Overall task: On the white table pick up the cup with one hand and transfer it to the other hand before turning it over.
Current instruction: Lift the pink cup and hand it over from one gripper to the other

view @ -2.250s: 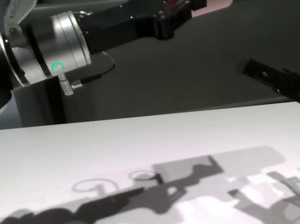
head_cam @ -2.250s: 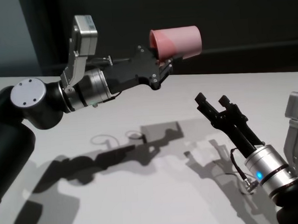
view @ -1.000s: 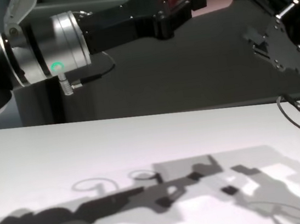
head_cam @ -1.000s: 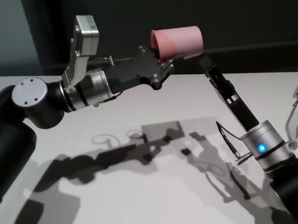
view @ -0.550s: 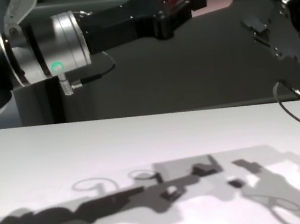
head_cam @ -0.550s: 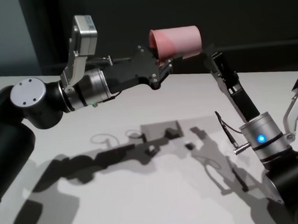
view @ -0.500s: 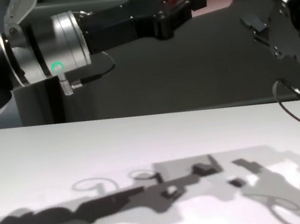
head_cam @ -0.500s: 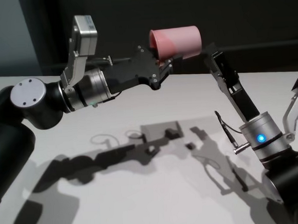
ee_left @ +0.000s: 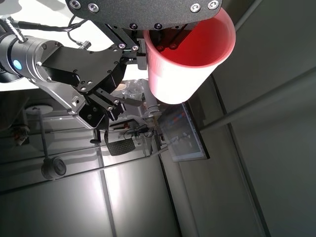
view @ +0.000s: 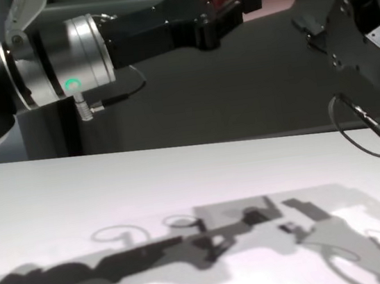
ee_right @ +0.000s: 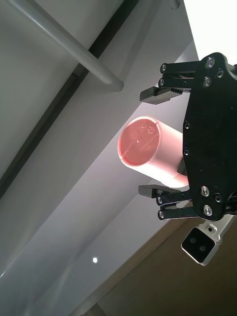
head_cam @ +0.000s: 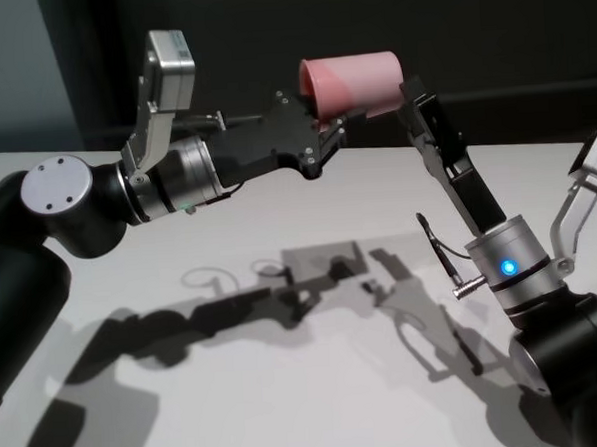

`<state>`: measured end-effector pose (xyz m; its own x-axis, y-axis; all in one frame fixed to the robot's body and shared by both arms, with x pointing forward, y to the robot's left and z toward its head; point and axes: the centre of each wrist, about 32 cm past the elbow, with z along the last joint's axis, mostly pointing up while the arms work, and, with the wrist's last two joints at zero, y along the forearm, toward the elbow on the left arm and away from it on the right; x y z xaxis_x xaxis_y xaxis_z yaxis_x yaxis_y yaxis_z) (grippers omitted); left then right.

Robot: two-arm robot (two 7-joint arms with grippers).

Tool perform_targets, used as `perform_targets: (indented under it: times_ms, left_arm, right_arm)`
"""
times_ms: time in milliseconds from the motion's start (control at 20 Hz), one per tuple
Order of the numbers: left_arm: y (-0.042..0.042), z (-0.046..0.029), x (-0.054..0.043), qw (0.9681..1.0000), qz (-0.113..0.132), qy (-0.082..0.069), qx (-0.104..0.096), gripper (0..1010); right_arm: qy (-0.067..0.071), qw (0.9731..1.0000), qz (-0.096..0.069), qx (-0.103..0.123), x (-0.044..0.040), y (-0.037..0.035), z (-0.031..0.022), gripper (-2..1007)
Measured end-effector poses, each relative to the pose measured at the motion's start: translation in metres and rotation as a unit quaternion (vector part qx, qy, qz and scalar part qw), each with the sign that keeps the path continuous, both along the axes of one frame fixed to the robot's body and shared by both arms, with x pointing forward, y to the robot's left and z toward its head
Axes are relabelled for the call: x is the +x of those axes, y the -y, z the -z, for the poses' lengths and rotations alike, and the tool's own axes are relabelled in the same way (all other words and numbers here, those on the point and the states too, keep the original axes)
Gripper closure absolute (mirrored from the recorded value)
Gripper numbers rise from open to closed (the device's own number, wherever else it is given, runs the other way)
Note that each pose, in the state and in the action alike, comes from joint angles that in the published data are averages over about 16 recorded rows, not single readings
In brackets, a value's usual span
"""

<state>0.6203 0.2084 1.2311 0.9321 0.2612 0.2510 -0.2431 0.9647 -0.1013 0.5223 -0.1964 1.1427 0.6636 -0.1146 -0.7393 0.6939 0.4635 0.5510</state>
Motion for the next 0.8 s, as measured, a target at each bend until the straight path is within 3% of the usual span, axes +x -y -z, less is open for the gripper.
perform_targets:
  times_ms: [800]
  left_arm:
    - [0.0000,0.0000,0.0000,1.0000,0.000,0.000,0.000,964]
  right_arm:
    - [0.007,0.9992,-0.012,0.036,0.0126,-0.0107,0.0019,3]
